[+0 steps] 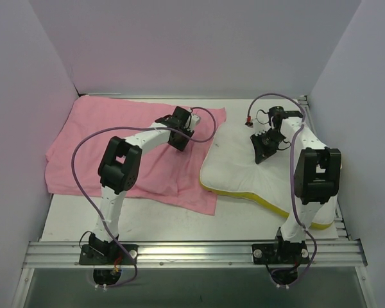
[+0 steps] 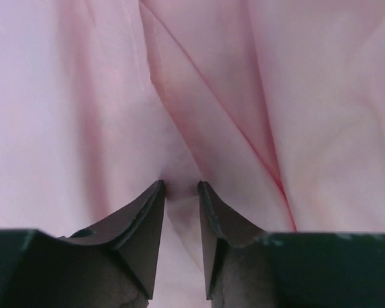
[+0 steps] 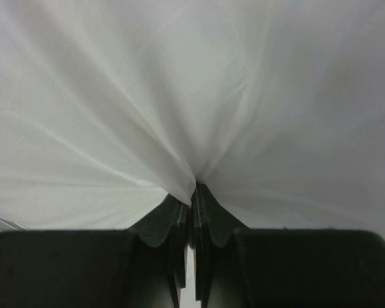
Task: Put the pillow into the pillowcase
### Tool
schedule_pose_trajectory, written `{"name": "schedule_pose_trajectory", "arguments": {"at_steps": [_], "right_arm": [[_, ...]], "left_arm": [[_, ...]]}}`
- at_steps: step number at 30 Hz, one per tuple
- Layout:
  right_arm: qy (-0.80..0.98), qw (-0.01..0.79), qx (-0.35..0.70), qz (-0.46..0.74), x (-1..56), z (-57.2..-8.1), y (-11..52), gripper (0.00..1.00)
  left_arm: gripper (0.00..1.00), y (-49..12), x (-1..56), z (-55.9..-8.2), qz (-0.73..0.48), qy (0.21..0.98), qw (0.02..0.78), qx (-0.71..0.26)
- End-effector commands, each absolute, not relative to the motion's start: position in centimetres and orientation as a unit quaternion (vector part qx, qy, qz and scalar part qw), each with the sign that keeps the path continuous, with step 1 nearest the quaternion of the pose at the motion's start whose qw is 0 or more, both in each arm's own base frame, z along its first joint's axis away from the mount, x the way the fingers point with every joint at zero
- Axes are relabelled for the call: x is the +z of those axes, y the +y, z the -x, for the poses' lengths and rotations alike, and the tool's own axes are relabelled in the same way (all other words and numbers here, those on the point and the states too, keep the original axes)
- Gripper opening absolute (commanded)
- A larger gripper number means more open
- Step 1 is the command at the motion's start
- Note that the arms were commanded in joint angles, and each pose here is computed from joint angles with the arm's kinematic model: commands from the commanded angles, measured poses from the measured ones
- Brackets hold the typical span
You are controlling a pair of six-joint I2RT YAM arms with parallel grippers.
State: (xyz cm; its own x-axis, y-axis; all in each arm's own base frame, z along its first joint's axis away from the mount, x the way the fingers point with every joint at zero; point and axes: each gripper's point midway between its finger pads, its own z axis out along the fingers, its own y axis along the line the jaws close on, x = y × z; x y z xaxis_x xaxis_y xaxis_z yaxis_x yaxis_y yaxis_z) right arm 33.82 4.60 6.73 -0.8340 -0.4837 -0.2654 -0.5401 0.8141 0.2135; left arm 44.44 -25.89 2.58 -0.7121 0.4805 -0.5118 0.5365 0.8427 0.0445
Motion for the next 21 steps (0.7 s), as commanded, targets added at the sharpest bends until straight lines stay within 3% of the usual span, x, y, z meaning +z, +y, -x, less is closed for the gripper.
{"name": "schedule_pose_trajectory", "arguments": {"at_steps": [1,5,7,16,21], "right_arm": [[0.956,0.066,0.121,0.259,5.6,-32.9,3.6,0.0],[0.957,0.063,0.115,0.258,5.5,-33.0,3.4,0.0],[0.957,0.059,0.115,0.259,5.3,-32.9,3.4,0.0],[0.954,0.067,0.118,0.268,5.9,-32.5,3.5,0.0],[0.946,0.137,0.127,0.263,10.3,-33.9,4.4,0.0]], "left_arm": [[0.36,-25.4,2.9,-46.0,-0.278,0.92,0.274,-0.027],[0.08,-24.3,3.5,-46.0,-0.274,0.922,0.273,-0.033],[0.0,-23.8,4.9,-46.1,-0.271,0.92,0.279,-0.046],[0.0,-23.3,10.5,-43.7,-0.277,0.9,0.294,-0.165],[0.0,-24.2,11.8,-41.7,-0.289,0.887,0.286,-0.219]]}}
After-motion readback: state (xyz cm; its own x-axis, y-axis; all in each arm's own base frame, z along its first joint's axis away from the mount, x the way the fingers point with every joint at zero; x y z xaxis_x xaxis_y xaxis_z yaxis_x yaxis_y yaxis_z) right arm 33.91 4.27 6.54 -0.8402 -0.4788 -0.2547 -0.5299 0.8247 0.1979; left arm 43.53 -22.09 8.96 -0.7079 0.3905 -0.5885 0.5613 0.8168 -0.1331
